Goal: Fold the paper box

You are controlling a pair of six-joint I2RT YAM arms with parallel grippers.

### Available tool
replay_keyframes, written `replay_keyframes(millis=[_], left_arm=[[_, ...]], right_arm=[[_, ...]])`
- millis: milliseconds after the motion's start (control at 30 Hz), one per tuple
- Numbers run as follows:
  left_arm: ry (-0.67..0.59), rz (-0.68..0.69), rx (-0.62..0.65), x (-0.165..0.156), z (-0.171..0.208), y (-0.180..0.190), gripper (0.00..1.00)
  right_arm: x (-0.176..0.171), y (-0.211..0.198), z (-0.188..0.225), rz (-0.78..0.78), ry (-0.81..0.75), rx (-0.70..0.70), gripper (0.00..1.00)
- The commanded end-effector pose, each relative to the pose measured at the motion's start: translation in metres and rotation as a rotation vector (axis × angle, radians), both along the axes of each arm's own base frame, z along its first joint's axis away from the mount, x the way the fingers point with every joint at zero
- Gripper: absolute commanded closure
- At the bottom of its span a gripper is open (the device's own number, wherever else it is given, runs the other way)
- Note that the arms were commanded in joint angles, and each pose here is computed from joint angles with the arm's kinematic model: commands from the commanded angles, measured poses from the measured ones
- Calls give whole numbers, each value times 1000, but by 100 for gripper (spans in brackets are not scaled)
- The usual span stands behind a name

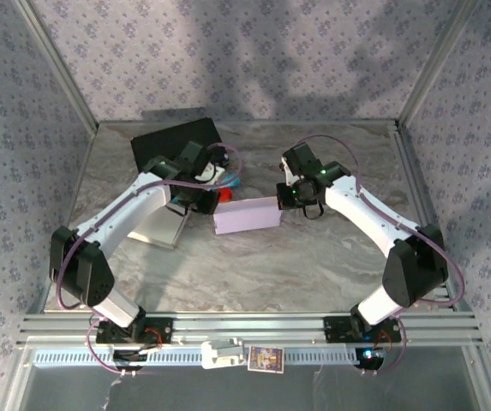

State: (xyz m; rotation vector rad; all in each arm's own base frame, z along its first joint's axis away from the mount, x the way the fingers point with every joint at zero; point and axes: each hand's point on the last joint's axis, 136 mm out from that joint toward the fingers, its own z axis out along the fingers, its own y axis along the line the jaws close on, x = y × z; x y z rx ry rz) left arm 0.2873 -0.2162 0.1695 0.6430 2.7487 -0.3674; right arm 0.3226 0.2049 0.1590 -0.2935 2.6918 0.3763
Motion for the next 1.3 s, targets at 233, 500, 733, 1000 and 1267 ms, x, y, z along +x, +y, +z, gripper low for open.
replay_keyframes(millis=[233,500,733,1000,1267], left_arm=[[123,121,-127,0,16,-22,100],[195,206,-194,4,19,-27,100],[241,268,-241,8,22,-30,100],[284,291,-280,8,25,-35,100],[309,302,-313,12,28,-33,100]], right_arm=[[-6,6,-3,2,39,-3,100],[-7,7,-4,8,43,2,100],[-8,9,-3,16,47,5,100],[-5,10,-3,35,45,-3,100],[-2,9,1,40,50,19,100]])
